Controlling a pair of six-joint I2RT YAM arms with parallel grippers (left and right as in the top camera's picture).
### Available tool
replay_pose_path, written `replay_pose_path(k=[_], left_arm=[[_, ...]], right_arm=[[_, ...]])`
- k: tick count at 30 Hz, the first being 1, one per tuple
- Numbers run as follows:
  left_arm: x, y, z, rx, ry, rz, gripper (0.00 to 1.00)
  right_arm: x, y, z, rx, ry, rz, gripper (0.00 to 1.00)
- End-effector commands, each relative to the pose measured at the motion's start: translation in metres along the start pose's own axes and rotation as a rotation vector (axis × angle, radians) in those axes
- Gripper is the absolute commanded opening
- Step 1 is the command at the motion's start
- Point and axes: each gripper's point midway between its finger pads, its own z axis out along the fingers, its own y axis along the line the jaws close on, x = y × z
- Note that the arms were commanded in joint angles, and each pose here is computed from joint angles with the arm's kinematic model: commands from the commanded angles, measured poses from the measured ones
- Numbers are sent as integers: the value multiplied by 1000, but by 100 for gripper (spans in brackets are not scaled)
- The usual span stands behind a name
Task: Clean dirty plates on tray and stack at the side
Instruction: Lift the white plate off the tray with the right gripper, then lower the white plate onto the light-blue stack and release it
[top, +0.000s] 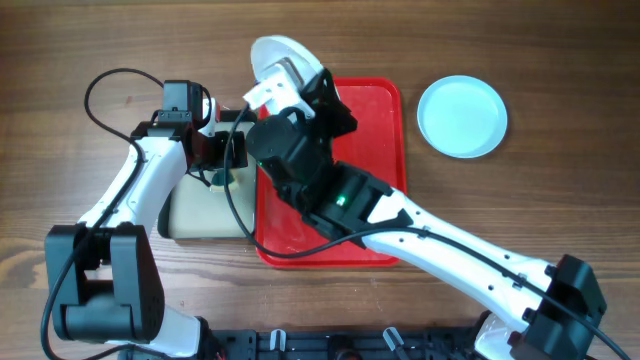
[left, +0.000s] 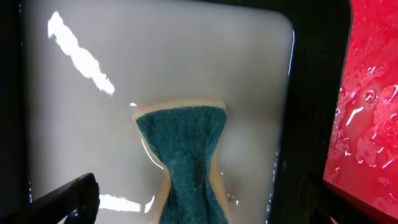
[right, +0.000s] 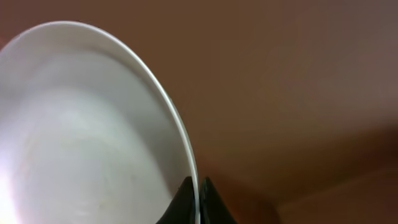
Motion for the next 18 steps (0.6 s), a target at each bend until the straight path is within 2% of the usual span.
replay_pose_path(k=[1, 2, 5, 12, 18], left_arm=[[2, -3, 0, 9, 3, 9, 100], [2, -3, 0, 9, 3, 8, 100], [2, -3, 0, 9, 3, 9, 100], [2, -3, 0, 9, 3, 9, 100], [2, -3, 0, 9, 3, 9, 100]], right_arm=[[-19, -32, -5, 96, -14, -220, 4], [-22, -42, -6, 132, -9, -177, 4], [-19, -84, -16, 297, 52, 139, 4], [-23, -84, -15, 288, 31, 153, 4], [-7, -80, -5, 304, 69, 193, 4]])
